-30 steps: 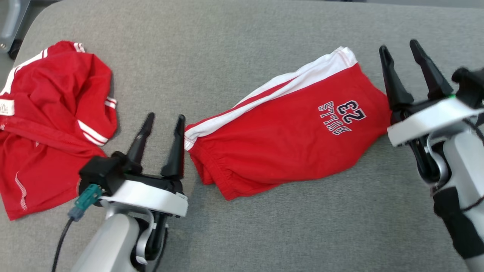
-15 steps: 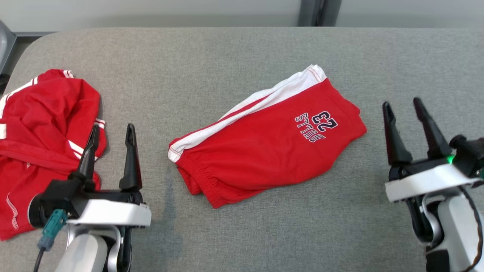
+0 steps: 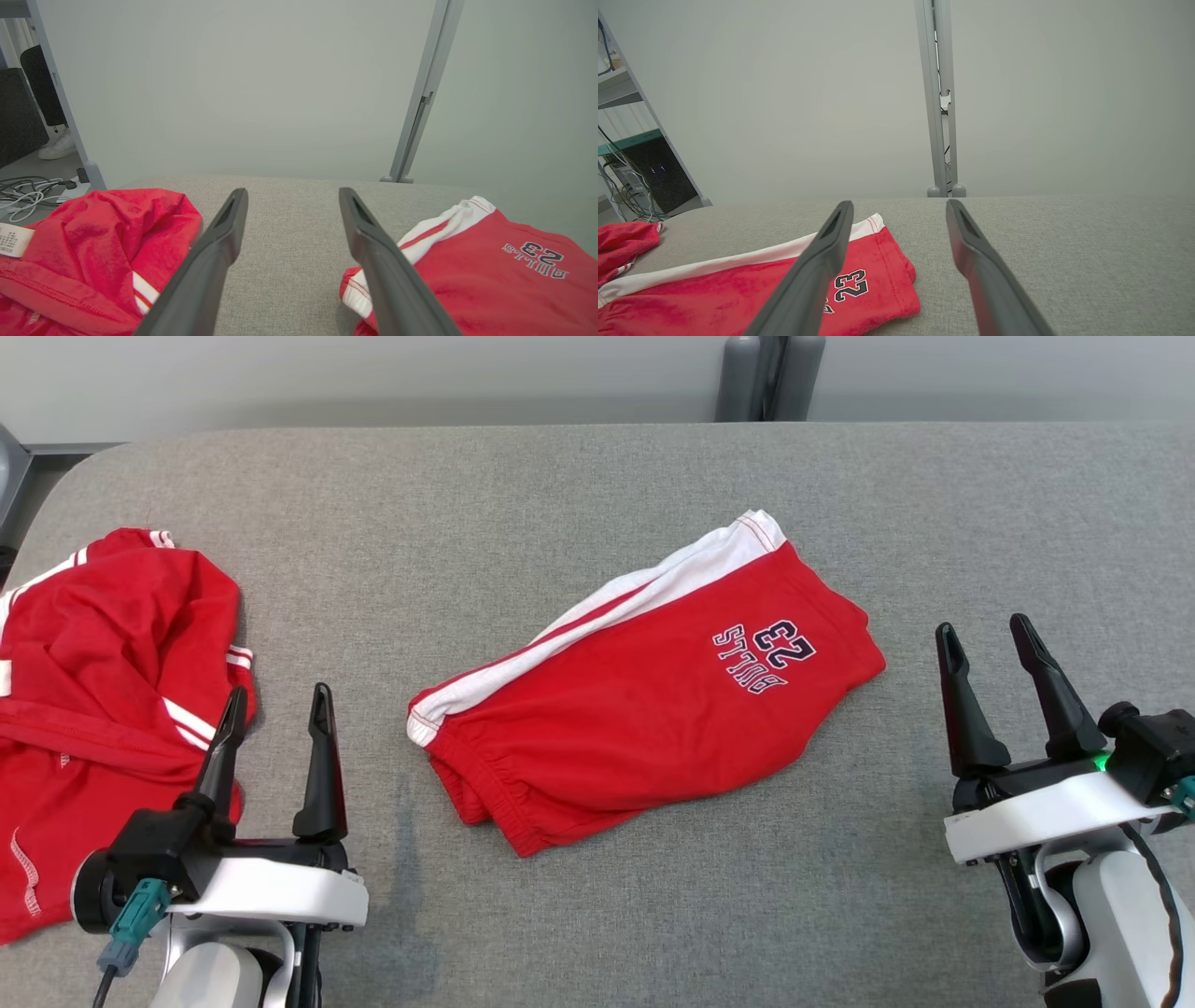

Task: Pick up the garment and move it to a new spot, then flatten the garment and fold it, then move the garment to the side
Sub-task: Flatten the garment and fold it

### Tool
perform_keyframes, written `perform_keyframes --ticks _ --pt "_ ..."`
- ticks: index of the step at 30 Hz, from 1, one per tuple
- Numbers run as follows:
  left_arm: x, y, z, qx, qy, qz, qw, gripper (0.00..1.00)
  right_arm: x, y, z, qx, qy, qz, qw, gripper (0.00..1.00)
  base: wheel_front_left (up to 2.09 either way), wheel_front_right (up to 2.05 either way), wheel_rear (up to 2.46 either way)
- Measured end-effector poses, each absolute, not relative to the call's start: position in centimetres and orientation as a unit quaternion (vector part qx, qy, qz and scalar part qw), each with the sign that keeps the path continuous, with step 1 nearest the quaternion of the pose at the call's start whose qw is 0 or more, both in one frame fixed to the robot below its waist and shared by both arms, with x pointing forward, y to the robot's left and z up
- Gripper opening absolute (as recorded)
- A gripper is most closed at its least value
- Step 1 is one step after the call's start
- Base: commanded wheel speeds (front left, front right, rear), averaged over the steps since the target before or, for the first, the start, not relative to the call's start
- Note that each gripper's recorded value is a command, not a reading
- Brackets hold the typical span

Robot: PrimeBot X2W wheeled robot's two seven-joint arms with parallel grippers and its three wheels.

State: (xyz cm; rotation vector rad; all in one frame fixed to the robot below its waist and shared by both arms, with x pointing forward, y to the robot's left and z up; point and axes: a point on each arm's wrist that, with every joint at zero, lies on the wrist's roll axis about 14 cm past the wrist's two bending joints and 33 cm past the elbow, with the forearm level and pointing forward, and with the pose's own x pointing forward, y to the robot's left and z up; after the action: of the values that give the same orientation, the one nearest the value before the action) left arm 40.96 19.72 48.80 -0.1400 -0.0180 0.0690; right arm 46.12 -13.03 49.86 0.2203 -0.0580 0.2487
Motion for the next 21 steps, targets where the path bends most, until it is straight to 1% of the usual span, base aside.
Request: perform_keyframes --ticks 6,11,16,21 --pt "41.0 19.9 48.4 -0.071 -0.004 0.036 0.997 1.0 46.3 -13.1 49.5 0.111 -0.025 0.121 0.986 1.0 0.0 0.0 0.0" --pt "41.8 19.6 48.4 -0.072 -0.007 0.031 0.997 1.0 47.9 -13.7 49.1 0.104 -0.021 0.116 0.988 1.0 0.0 0.0 0.0" --pt "42.6 19.4 48.3 -0.077 -0.008 0.029 0.997 1.0 49.8 -13.3 47.2 0.095 0.006 0.122 0.988 1.0 0.0 0.0 0.0" --pt "43.4 19.5 47.7 -0.081 -0.004 0.031 0.996 1.0 51.9 -11.2 43.3 0.079 0.066 0.149 0.983 1.0 0.0 0.0 0.0"
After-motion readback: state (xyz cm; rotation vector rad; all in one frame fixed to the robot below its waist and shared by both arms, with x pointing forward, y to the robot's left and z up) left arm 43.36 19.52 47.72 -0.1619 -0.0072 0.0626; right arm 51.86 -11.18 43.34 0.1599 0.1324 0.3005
